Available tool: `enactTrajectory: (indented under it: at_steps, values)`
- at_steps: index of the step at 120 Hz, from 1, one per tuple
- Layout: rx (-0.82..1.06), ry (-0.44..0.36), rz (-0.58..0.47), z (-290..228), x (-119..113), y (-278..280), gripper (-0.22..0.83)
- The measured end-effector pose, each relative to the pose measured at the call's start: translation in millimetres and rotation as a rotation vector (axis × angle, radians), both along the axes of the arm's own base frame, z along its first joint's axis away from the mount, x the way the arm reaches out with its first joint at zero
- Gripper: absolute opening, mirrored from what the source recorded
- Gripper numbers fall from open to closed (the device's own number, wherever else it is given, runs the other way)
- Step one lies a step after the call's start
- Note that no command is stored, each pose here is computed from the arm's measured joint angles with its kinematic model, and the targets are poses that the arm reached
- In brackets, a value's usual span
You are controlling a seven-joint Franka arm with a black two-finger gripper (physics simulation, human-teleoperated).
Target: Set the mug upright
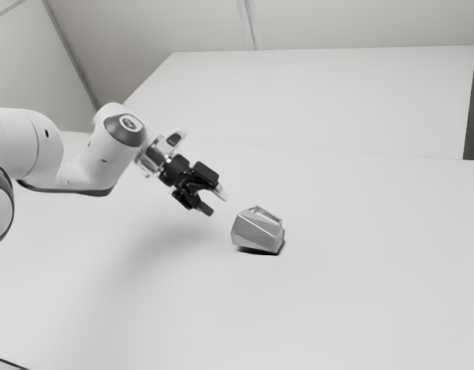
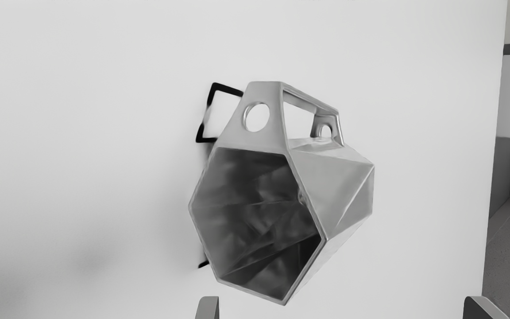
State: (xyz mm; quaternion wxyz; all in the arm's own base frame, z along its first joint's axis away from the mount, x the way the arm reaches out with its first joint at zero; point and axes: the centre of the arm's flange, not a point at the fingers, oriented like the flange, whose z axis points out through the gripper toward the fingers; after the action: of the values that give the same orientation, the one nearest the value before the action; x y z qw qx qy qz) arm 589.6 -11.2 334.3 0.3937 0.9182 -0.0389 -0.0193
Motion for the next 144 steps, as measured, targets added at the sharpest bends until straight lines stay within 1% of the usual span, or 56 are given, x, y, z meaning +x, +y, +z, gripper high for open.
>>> enactTrajectory:
  at_steps: [18,42,56,61,80,99,108,123,144]
  values:
    - [-0.05,-0.021,-0.036,-19,5,-17,0.62]
    - [-0.111,-0.039,-0.077,-33,4,-36,0.62]
    - [-0.155,-0.032,-0.097,-42,2,-42,0.61]
    - [-0.173,-0.028,-0.106,-44,1,-44,0.59]
    - [-0.231,-0.02,-0.13,-48,-3,-49,0.42]
    - [-0.261,-0.012,-0.145,-56,-6,-49,0.12]
    - [-0.268,-0.017,-0.159,-55,-7,-53,0.01]
    - [-0.276,-0.026,-0.176,-54,-7,-56,-0.08]
    - [-0.279,-0.038,-0.193,-54,-8,-57,-0.14]
